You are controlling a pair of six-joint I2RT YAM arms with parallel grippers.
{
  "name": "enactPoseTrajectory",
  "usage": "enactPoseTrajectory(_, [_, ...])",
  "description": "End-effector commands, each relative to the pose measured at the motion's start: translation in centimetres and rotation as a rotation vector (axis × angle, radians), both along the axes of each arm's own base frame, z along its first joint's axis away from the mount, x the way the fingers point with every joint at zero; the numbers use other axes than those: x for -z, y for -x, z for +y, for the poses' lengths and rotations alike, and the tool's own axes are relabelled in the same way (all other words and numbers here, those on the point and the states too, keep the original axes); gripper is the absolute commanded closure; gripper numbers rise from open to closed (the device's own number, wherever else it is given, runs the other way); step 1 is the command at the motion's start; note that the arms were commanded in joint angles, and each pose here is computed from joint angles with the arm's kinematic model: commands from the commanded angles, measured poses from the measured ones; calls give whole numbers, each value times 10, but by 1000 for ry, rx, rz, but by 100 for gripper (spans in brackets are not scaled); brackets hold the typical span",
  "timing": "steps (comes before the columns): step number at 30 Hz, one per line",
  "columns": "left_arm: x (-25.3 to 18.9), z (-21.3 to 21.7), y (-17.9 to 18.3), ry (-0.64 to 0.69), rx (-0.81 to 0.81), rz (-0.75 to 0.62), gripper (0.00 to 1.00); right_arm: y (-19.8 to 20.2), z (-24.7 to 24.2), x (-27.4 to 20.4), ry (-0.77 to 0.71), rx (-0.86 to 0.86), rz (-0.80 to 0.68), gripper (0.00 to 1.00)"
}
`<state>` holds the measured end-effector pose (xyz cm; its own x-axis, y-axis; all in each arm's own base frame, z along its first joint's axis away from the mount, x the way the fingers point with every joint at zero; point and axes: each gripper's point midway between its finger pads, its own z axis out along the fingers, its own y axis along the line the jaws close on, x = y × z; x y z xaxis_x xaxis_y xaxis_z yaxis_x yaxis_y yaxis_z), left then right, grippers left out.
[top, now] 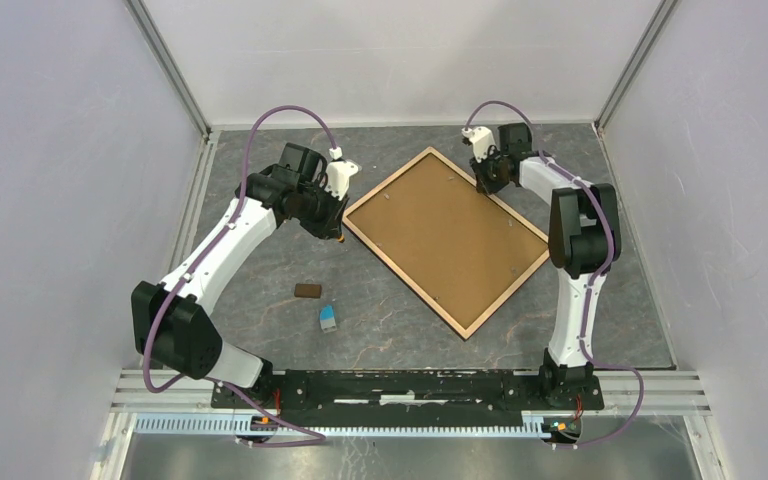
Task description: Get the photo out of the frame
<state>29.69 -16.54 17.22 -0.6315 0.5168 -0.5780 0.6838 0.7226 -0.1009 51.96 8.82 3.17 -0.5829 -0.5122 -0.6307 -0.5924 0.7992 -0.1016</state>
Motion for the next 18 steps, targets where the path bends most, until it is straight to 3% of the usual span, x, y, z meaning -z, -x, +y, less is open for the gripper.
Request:
enactPoseTrajectory(1, [-9, -1, 0, 22, -19, -23, 98, 12, -25, 29, 25, 55, 103, 91])
enactPoseTrajectory(3, [-9, 0, -1, 20, -20, -26, 98, 12, -37, 27, -36, 123, 128, 100])
enactPoseTrajectory(13, [-10, 1, -1, 14, -23, -30, 98, 11, -128, 1, -253, 548, 68, 100])
enactPoseTrajectory(18, [-8, 2, -2, 12, -23, -25, 98, 36, -112, 0, -352, 562, 95, 100])
